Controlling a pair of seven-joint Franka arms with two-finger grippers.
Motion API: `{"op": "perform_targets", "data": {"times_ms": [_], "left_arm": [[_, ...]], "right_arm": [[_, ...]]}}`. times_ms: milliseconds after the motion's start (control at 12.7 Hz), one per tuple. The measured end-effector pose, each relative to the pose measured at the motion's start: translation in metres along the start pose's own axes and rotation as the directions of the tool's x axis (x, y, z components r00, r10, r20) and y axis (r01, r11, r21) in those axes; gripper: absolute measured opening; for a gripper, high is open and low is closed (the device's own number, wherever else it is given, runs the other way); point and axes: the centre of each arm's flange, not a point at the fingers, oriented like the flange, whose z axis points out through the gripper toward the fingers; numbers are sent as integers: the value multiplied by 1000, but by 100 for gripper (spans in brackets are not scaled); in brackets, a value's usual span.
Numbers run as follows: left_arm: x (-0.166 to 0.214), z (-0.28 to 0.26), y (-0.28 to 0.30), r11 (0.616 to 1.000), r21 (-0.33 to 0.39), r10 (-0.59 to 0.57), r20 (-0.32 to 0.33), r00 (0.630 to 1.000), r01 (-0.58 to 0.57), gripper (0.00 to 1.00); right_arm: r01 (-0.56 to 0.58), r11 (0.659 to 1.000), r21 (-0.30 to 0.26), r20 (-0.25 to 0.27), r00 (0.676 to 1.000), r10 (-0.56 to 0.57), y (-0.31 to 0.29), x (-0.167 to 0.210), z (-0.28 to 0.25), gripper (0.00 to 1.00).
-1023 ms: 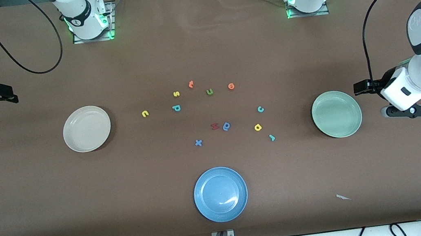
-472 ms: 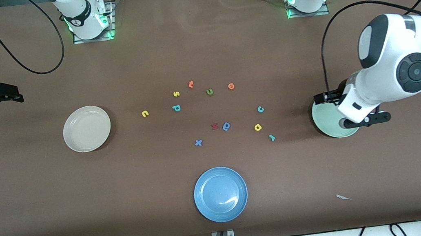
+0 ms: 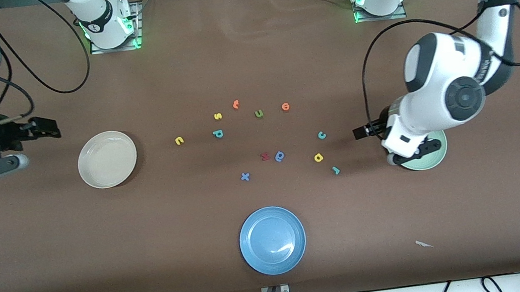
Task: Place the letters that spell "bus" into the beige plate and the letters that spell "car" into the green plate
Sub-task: 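Move the left gripper and the right gripper toward the scattered letters, then grasp the teal c with the left gripper while the right gripper grasps yellow u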
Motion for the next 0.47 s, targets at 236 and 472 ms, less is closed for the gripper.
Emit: {"op": "perform_targets", "data": {"times_ms": [236, 472], "left_arm": [[-20, 43, 26, 999, 2, -41, -28, 999, 41, 100], [-34, 91, 34, 998, -20, -67, -84, 994, 66, 100]], "right_arm": [[-24, 1000, 8, -25, 999, 24, -19, 9, 32, 100], [-66, 998, 15, -55, 996, 66, -60, 15, 69, 100]]}}
